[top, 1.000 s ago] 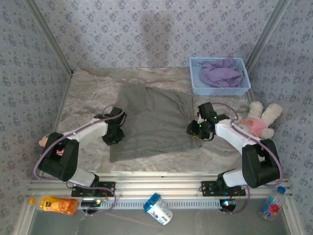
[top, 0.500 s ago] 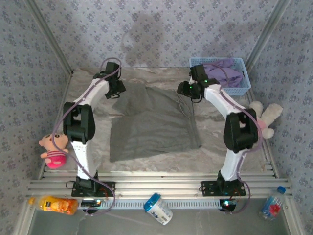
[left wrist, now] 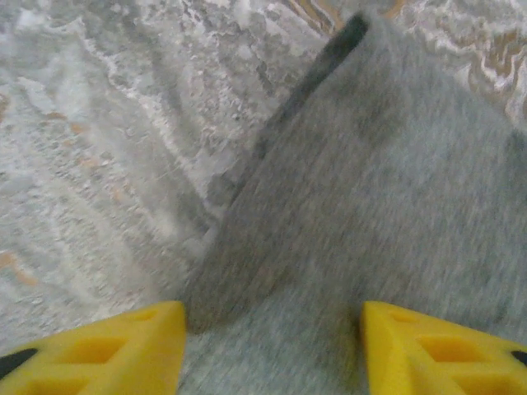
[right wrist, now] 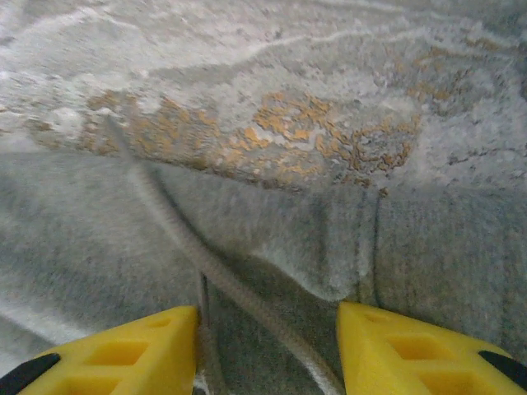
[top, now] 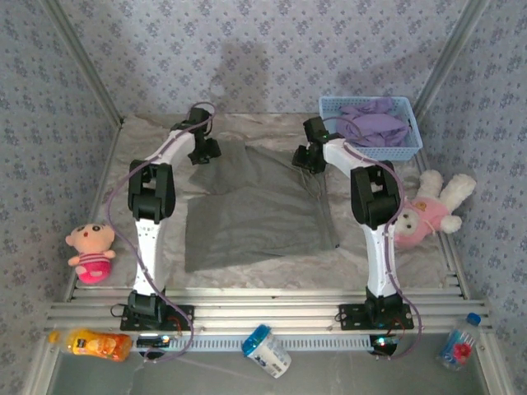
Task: Fold and stack the mixed laundry pile
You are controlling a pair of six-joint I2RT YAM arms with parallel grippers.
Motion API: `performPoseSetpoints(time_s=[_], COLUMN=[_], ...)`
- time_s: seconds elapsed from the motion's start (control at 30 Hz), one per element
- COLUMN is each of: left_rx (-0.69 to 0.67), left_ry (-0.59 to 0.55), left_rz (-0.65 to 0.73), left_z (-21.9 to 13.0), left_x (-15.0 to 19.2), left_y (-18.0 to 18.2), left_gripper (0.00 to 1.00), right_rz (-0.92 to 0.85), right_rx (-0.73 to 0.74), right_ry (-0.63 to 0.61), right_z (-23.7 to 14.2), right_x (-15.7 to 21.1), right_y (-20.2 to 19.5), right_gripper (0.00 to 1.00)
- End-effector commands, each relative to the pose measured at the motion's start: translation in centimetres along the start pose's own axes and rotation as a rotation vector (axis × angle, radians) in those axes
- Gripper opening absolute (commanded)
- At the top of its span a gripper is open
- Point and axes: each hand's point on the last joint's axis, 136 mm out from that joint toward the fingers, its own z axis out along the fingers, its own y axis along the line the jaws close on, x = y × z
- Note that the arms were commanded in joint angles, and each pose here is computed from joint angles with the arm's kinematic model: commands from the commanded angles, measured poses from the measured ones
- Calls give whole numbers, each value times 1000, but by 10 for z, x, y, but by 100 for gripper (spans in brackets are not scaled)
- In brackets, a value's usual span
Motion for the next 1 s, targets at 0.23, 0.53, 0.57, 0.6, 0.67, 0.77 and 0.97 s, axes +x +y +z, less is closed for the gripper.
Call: performPoseSetpoints(time_s=[0.23,0.53,0.57,0.6,0.67,0.77,0.97], left_rx=[-280,-279,-252,-224,-145,-43,24], left_ry=[53,64,52,43,27,9,69], left_rz=[-134,-191,-184,-176,-153,-115,-115], left_z=[-13,-49,-56,-61,-69,-75,-46], left_x=[20,34,29,25,19,14,25], left_y=[72,85,79,73,55,27,-3], left_gripper=[0,37,44,49,51,50,45], right_rz=[166,169,161,151,133,129,81], right_rx=[135,30,8,-11,-48,-68,-60], right_ry=[58,-14,-27,-40,-53,-56,-24], right_z=[13,-12,-17,-22,-32,-42,-31], right_x=[21,-5,-10,-14,-20,-22,-12], right_y=[-45,-15,-9,-5,3,7,7], right_gripper=[43,45,46,47,47,46,43])
